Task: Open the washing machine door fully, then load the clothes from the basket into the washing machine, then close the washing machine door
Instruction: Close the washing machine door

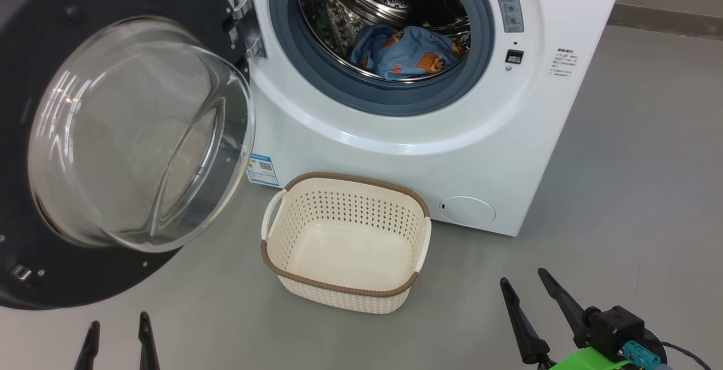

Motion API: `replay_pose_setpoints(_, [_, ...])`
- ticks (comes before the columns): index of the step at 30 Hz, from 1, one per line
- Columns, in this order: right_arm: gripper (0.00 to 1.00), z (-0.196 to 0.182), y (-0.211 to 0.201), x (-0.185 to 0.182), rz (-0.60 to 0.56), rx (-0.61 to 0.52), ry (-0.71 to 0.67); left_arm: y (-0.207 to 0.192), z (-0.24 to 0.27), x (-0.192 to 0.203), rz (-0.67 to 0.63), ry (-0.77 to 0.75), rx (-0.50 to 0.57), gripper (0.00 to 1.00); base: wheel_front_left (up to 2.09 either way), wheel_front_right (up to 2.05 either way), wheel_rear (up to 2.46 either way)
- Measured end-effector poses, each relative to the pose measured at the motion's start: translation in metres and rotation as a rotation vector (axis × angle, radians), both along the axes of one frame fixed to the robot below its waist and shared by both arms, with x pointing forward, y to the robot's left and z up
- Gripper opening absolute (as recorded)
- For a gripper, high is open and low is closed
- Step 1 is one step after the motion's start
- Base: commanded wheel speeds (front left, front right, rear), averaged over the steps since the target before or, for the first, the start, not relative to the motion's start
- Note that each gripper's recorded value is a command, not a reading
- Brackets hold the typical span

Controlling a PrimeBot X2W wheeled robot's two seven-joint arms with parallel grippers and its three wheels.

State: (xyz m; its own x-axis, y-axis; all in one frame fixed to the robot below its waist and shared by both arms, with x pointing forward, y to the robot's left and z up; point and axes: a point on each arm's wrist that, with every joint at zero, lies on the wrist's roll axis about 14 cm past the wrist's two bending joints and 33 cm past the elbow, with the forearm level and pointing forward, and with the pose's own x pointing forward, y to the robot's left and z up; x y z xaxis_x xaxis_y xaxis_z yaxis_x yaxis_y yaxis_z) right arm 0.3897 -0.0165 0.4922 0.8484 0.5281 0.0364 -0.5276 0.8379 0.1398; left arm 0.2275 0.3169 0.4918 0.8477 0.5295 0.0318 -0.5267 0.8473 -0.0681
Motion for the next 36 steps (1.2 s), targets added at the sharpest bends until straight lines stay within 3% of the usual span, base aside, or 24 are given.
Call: replay_pose_setpoints(36, [1.0,-0.004,0.005,0.0,0.015,-0.008,0.011,0.007,-0.004,-0.009,0.045,0.017,-0.003,1.0,0.0,0.0,0.0])
